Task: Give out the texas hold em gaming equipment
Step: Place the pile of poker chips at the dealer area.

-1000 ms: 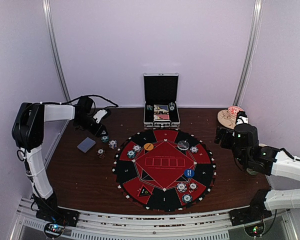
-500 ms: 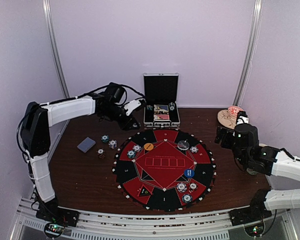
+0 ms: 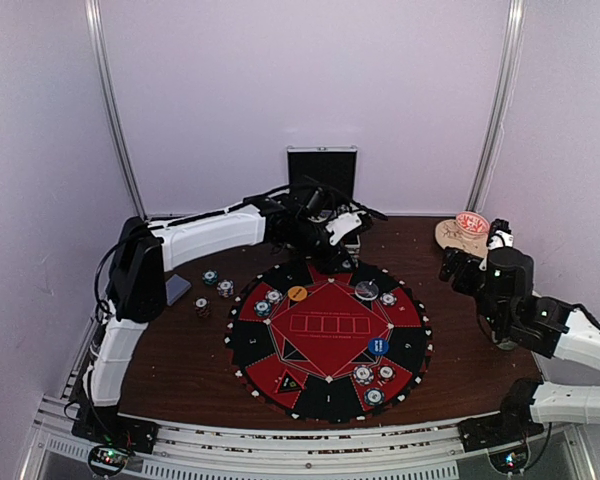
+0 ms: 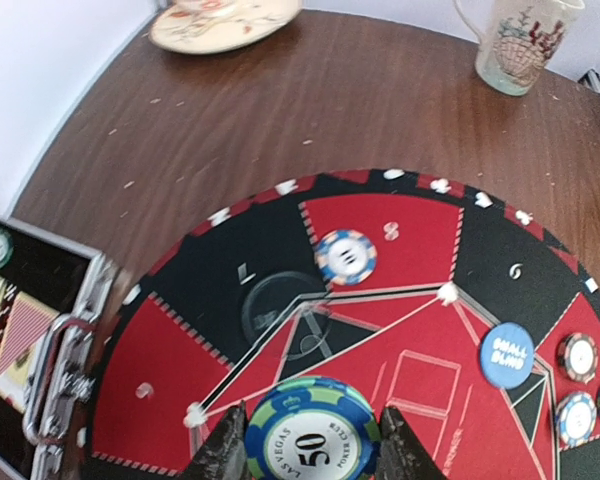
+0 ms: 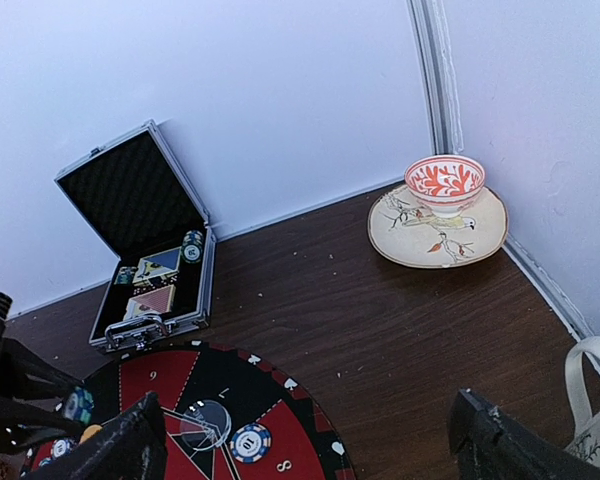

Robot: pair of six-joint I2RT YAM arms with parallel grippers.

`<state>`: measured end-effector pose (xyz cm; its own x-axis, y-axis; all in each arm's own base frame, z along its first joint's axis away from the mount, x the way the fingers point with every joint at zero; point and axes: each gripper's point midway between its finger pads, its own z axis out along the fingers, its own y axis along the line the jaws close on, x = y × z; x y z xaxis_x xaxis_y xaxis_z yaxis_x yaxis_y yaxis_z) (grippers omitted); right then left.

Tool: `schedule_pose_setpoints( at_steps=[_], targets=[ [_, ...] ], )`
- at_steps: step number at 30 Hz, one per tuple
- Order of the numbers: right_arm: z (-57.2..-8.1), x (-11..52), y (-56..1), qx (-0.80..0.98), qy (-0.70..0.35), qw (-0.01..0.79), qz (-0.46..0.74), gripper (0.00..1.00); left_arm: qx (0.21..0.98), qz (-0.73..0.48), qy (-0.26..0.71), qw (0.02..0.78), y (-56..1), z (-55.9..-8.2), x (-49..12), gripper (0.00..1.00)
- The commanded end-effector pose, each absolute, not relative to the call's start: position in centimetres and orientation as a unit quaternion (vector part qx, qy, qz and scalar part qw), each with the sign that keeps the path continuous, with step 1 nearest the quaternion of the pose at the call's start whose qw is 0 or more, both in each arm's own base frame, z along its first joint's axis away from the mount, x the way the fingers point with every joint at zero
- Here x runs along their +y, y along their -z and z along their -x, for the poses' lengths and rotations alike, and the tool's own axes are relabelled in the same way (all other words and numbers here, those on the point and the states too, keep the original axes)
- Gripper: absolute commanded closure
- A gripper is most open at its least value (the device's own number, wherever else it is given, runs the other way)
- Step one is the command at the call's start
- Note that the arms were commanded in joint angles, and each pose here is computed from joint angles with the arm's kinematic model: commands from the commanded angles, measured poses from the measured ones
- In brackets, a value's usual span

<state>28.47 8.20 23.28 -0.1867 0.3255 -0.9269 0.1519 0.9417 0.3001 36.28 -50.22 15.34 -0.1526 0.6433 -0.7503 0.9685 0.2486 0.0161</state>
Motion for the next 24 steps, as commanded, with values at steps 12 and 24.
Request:
schedule_pose_setpoints(
  at_steps=[12,24],
  targets=[
    [-27.4,6.9,-24.5,0.747,-0.092,0.633,-0.184,0.0,0.643,-0.612,0.268,0.374,-11.9,-32.0,-61.2,0.86],
    [-27.4,7.3,-24.4,0.748,-0.1,0.631,-0.177,0.0,0.638,-0.609,0.282,0.378,-8.6,-32.8,-63.2,0.87]
  ],
)
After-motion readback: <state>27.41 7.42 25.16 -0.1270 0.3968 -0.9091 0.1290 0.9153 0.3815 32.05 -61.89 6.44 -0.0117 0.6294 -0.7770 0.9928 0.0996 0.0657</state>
